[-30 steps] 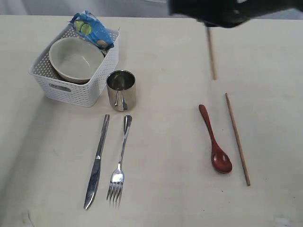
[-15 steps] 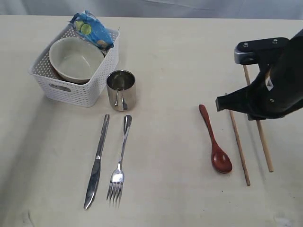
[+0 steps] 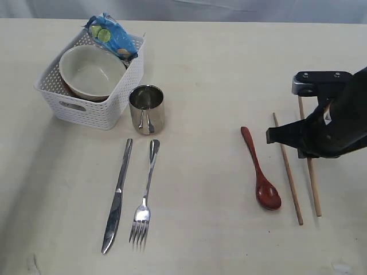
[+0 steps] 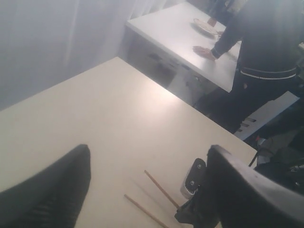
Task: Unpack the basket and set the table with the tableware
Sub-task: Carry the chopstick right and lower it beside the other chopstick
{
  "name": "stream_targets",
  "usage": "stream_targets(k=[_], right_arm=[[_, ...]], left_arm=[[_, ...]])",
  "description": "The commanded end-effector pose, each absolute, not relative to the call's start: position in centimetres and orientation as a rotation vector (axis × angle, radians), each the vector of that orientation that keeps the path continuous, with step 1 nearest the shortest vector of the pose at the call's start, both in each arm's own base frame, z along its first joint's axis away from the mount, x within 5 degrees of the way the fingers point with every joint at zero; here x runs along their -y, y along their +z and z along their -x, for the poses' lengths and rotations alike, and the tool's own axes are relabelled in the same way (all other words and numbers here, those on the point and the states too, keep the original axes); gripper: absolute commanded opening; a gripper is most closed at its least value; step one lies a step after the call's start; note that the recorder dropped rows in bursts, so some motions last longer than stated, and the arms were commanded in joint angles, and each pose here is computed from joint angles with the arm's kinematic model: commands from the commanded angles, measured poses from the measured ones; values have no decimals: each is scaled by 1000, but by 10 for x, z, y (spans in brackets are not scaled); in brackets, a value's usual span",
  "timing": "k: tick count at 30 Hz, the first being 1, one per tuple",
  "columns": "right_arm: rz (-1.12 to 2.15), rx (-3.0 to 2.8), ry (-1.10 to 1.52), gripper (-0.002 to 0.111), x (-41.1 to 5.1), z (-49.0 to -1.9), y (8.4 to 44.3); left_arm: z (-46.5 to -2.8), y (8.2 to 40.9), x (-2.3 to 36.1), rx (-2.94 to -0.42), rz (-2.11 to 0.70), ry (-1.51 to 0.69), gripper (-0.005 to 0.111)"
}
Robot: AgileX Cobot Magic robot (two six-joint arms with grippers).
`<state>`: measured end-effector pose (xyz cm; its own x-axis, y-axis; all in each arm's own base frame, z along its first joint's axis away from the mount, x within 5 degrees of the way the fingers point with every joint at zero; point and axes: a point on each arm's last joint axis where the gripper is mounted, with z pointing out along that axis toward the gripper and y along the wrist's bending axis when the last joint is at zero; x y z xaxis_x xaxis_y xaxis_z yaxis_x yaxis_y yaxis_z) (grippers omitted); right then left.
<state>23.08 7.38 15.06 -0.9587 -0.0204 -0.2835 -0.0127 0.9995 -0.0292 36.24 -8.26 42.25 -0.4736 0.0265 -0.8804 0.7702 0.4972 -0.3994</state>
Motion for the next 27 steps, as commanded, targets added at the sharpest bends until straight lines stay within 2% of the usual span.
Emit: stream_targets(k=[1, 18, 20, 25, 27], right_arm=[[65, -2866, -45, 0, -73, -231, 142], [78, -2909, -74, 0, -73, -232, 131], [78, -2913, -77, 7, -73, -231, 131], [72, -2907, -71, 38, -73, -232, 131], [73, -2905, -69, 40, -73, -232, 131]], left_arm=[[-360, 426, 83, -1850, -663, -1054, 65], [-360, 426, 83, -1850, -663, -1054, 65], [-360, 426, 83, -1850, -663, -1054, 65], [-360, 426, 83, -1850, -663, -1054, 65], [-360, 426, 83, -1850, -663, -1054, 65]])
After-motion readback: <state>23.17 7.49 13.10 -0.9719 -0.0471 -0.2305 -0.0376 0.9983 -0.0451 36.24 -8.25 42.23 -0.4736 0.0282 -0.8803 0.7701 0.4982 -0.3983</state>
